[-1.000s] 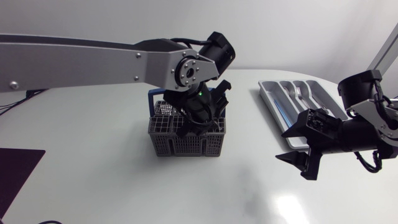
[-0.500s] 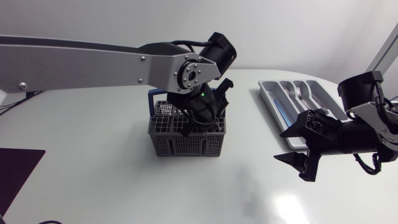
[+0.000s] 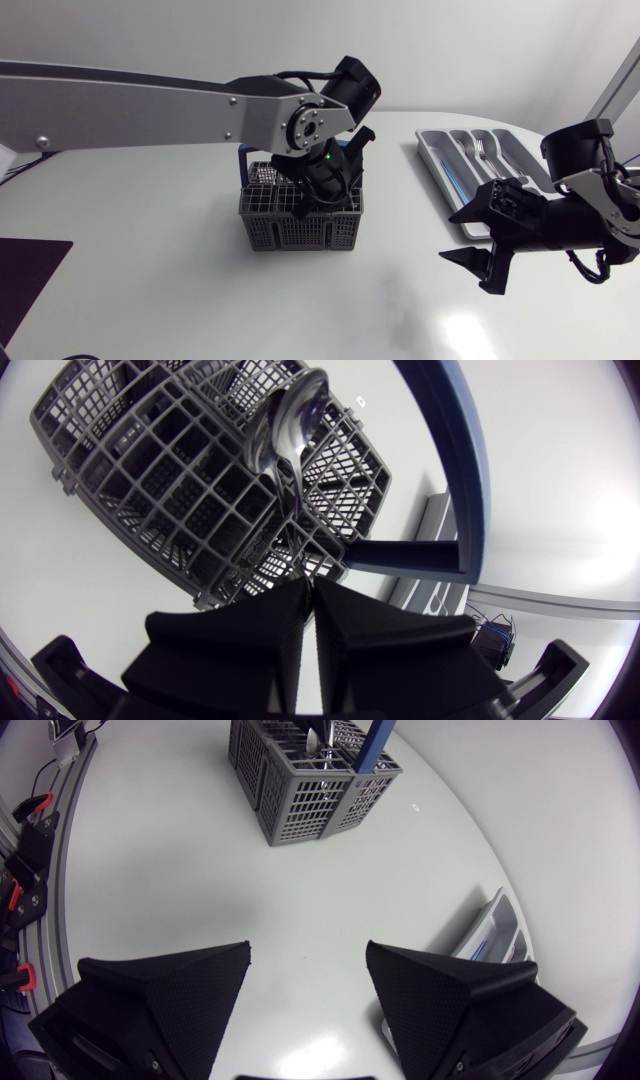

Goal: Unload the cutlery basket into the drawer organizer.

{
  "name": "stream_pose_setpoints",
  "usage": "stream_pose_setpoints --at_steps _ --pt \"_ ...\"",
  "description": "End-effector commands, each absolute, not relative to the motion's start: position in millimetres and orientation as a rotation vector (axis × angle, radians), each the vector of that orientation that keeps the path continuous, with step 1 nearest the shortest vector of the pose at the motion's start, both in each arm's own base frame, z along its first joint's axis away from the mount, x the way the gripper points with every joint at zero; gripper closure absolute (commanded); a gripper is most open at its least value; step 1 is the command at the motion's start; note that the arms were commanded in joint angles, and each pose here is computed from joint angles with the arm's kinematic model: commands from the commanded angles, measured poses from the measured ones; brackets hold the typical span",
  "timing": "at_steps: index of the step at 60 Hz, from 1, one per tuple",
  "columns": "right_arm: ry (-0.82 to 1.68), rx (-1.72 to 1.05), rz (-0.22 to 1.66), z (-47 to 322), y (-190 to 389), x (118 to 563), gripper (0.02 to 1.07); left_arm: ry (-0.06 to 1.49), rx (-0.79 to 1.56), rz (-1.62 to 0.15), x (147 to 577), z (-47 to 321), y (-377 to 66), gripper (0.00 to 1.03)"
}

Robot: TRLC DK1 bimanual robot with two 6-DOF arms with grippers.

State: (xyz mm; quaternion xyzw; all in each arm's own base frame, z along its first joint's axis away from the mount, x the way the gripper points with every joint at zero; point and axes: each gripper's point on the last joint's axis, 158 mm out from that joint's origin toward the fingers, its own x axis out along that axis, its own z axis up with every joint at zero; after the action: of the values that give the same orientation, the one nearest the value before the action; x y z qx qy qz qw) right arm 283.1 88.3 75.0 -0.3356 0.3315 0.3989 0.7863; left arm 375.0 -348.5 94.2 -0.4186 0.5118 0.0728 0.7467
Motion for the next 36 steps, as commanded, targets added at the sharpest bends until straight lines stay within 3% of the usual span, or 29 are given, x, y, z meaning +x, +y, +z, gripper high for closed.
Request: stream_pose_setpoints --at_steps 1,36 --pt "0.735 -0.696 0.871 67.3 91.5 274.1 0.23 1.128 -0.903 0.203 370.6 77.2 -338.3 1.00" --pt "0.695 -0.688 0.884 72.7 107.9 267.0 0.23 1.056 -0.996 0.087 364.2 110.4 -339.6 1.00"
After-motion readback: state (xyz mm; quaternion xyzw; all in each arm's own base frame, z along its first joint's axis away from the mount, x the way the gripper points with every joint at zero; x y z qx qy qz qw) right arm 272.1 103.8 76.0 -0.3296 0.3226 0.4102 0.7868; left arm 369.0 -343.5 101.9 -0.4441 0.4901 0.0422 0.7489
